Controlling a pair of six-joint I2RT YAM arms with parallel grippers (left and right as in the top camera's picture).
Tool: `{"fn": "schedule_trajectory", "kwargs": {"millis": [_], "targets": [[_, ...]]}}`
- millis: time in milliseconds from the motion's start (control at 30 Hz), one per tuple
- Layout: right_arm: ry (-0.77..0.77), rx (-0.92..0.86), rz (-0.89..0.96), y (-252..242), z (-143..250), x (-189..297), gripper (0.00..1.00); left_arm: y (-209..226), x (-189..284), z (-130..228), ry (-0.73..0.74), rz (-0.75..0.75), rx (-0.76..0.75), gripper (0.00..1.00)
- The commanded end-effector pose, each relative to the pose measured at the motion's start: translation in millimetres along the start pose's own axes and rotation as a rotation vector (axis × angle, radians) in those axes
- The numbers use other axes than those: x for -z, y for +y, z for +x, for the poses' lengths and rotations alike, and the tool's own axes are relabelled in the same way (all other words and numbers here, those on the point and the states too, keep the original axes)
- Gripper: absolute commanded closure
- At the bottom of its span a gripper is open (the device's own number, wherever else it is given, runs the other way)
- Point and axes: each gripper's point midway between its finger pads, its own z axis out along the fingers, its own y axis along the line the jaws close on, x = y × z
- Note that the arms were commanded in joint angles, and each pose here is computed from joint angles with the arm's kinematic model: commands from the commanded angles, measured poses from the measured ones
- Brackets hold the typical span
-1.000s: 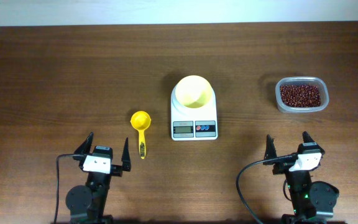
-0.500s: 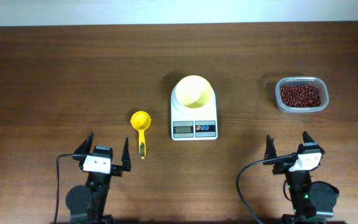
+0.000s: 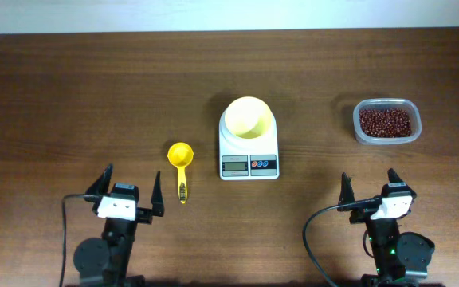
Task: Scoop item into bowl and weigh 50g on scale
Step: 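Reach the left gripper to the yellow scoop and grasp its handle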
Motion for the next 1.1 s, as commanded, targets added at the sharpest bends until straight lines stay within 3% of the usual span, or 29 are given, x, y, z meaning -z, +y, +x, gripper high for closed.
{"fn": "schedule_trajectory", "kwargs": {"millis": [0,200,433,567,733,1067], "targets": [[0.003,-0.002,-0.002,1.1,2.0,0.0,0.01,7.3,-5.5,-36.1,0.032,0.002,-0.010,0.01],[0.003,-0.002,-0.002,1.1,2.1,0.0,0.01,17.3,-39.4,-61.4,0.255,0.048,0.025,0.01],[0.003,-0.002,-0.001,1.1,2.0,0.0,0.01,30.1,-95.1,-47.8,0.715,0.137,0.087,0.01],[0.003,-0.002,-0.002,1.1,2.1,0.0,0.01,26.9,-121.4,5.3,1.004,0.197,0.162,0.01],[0.003,-0.002,-0.002,1.1,2.1,0.0,0.01,4.8,-132.3,85.4,1.250,0.262,0.183,0.01],[0.003,-0.002,-0.002,1.1,2.1,0.0,0.01,-12.4,-139.3,137.0,1.381,0.256,0.142,0.01]]}}
